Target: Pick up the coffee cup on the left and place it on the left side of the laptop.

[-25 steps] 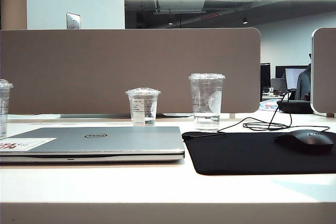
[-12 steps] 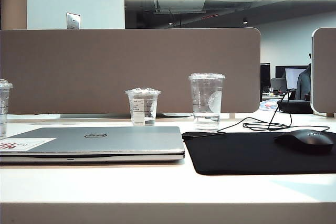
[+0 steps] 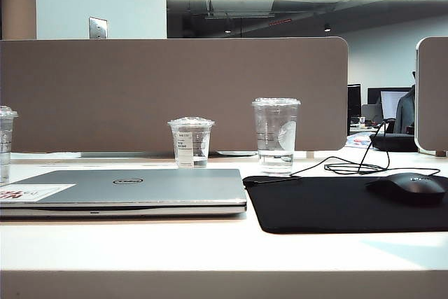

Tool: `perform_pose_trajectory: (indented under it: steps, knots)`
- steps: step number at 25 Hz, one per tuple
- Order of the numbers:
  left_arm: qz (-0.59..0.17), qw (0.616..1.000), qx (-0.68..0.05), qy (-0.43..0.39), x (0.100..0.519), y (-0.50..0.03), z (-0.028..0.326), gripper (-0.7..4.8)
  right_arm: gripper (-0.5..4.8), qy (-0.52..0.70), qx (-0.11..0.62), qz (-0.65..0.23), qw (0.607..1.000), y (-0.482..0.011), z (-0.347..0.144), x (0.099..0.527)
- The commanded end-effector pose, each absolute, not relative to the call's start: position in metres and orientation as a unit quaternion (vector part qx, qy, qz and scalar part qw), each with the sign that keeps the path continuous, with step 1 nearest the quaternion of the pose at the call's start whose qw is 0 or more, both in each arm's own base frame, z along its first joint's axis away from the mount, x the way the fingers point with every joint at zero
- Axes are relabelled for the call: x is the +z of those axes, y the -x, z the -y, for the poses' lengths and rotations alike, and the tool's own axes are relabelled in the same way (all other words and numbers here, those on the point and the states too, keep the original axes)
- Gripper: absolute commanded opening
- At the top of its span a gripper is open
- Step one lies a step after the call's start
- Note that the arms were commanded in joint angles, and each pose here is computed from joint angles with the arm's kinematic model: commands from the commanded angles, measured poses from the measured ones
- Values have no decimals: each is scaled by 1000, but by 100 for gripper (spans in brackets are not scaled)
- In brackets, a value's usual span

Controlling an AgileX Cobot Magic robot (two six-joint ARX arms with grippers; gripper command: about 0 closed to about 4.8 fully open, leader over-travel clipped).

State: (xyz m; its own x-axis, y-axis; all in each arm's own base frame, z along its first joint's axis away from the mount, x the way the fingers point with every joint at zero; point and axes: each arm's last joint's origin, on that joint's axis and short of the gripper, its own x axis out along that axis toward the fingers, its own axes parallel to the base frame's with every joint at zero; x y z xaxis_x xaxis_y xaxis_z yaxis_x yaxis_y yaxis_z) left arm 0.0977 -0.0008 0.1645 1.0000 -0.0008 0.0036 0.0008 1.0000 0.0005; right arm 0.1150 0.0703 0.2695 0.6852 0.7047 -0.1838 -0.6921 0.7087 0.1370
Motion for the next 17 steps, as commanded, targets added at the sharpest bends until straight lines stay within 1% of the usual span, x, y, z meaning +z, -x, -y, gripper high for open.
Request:
perform_pose_trajectory:
  steps: [1,9,11,14,17]
  knots:
    - [9,1000,0,-2,167,-97,1,-5,-4,-29,383,-100,918,-115,-70,273]
    - [9,1000,0,-2,167,-97,1,-5,-4,-29,383,-100,918,-115,-70,273]
    - [9,1000,0,-2,167,-97,1,-5,-4,-21,368,-96,925,-116,-69,273]
    - [9,1000,0,-2,167,-97,1,-5,-4,-10,290,-85,953,-118,-61,268]
    - [9,1000,0,-2,167,-97,1,-5,-4,-14,214,-55,975,-117,-49,258]
